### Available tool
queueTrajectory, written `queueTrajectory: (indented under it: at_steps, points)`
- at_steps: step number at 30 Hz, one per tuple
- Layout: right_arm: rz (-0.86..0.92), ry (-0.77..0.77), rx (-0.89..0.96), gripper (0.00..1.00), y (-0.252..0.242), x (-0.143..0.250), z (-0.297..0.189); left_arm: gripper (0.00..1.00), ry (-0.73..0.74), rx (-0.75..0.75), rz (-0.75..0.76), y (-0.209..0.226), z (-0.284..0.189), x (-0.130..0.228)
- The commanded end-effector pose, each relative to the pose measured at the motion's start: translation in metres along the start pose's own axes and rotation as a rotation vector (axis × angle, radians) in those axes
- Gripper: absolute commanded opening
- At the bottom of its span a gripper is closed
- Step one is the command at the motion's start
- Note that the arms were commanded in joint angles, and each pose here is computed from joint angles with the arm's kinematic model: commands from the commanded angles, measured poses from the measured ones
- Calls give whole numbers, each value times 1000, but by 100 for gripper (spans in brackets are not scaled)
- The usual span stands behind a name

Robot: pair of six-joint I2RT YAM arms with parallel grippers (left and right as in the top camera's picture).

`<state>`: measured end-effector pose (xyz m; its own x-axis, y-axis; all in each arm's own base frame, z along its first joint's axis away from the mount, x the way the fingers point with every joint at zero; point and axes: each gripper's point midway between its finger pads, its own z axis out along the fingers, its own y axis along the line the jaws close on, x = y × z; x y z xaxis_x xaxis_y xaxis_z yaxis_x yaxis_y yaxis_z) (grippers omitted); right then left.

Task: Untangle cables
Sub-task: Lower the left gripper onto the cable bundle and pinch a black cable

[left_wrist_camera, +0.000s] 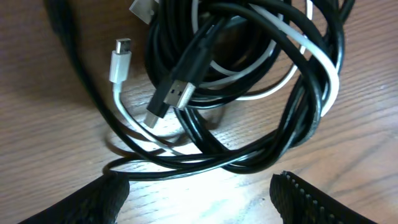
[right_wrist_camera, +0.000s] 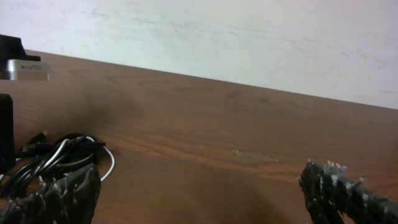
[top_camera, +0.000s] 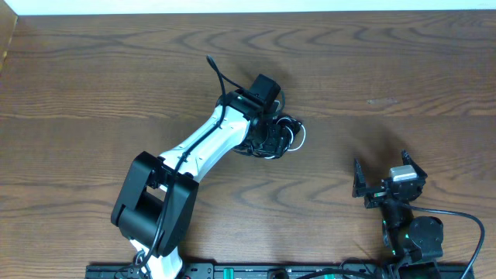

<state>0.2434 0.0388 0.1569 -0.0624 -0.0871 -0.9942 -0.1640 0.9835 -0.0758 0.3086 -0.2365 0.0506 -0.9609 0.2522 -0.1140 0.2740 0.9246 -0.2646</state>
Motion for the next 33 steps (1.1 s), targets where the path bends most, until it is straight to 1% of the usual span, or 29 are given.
queueTrajectory:
  at_steps: [1, 4, 7, 10, 11, 12, 14, 17, 22, 25, 26, 30, 31, 33]
  points:
    - [8, 0, -5, 99, 1, 0, 0, 79, -12, -91, 27, 16, 4, -1]
    - [8, 0, -4, 99, 1, 0, 0, 79, -34, -164, 28, 29, 2, -5]
    - [8, 0, -5, 99, 1, 0, 0, 78, -53, -195, 42, 34, 1, -10]
    - [8, 0, -4, 99, 1, 0, 0, 67, -60, -192, 56, 33, 1, -12]
    - [8, 0, -4, 99, 1, 0, 0, 61, -57, -187, 56, 32, 1, -11]
    - [8, 0, -5, 99, 1, 0, 0, 50, -41, -178, 55, 31, 2, -7]
    - [8, 0, -5, 99, 1, 0, 0, 40, -28, -181, 54, 32, 2, -4]
    - [8, 0, -5, 99, 1, 0, 0, 8, -13, -186, 51, 33, 1, 0]
    - [8, 0, -4, 99, 1, 0, 0, 7, -14, -185, 51, 33, 2, -1]
    - [8, 0, -5, 99, 1, 1, 0, 8, -11, -146, 58, 26, 3, -1]
    - [8, 0, -5, 99, 1, 1, 0, 8, -7, -121, 74, 22, 3, 0]
    - [8, 0, -5, 99, 1, 0, 0, 8, 35, 112, 271, -17, 3, 10]
    - [8, 0, -4, 99, 1, 1, 0, 12, 48, 179, 318, -28, 1, 15]
    - [8, 0, -5, 99, 1, 1, 0, 24, 60, 205, 317, -31, 1, 18]
